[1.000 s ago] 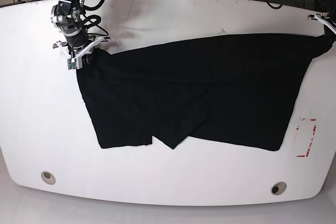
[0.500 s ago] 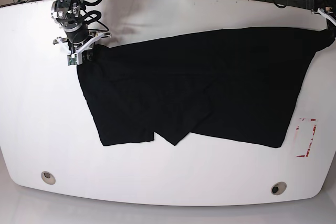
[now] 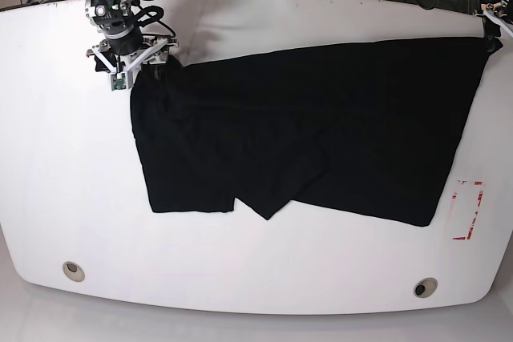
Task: Layout the t-shirt on the table in an organized manner, then fold the t-shirt properly
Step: 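Lay the stretched t-shirt flat onto the table with both grippers, then open the right gripper and release the t-shirt edge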
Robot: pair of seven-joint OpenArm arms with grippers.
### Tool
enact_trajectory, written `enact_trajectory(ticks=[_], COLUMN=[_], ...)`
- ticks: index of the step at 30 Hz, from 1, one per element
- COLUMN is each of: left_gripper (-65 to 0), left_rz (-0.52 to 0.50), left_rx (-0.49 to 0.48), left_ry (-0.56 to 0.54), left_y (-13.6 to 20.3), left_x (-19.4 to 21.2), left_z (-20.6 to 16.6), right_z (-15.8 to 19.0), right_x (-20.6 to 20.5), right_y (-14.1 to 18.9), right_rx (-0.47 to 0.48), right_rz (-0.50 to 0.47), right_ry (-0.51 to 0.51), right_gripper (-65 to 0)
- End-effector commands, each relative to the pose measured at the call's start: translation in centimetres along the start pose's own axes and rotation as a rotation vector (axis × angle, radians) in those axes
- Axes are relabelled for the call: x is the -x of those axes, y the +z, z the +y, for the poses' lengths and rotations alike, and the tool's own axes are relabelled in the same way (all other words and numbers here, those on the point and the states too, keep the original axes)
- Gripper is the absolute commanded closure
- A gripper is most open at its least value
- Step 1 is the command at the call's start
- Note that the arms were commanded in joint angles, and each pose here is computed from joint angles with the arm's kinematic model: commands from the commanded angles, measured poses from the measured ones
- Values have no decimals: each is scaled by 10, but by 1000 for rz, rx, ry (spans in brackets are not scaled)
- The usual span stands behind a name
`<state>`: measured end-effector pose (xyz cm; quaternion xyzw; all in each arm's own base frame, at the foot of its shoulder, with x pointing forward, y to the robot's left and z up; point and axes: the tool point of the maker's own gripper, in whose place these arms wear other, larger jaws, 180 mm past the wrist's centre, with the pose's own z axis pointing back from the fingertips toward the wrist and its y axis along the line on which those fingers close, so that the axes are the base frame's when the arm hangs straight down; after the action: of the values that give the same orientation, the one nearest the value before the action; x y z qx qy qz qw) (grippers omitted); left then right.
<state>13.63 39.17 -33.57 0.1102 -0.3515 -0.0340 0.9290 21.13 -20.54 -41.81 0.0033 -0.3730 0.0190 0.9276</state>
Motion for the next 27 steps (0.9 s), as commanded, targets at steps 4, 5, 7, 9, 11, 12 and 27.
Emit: enact_trajectory(ticks=[4, 5, 7, 9, 11, 12, 27], left_gripper=[-406, -404, -404, -404, -404, -404, -404], left_rz=[-37, -39, -42, -42, -44, -44, -47], left_rx=[-15, -16, -16, -15, -15, -15, -12], left_ry=[-20, -21, -21, -22, -23, -23, -25], left_y=[5, 4, 4, 4, 4, 4, 3], left_x=[-12, -13, -14, -15, -15, -15, -17], left_z=[8, 8, 8, 8, 8, 8, 7], right_z=[0, -2, -6, -10, -15, -20, -34], right_x=[-23, -28, -31, -33, -34, -35, -63], right_y=[11, 13, 16, 18, 20, 22, 29], right_rx=[7, 14, 27, 42, 65, 82, 124], right_rz=[-73, -86, -98, -106, -112, -118, -197], right_ry=[21, 23, 19, 6, -7, -12, -27], right_gripper=[-452, -452, -452, -452, -452, -452, -452])
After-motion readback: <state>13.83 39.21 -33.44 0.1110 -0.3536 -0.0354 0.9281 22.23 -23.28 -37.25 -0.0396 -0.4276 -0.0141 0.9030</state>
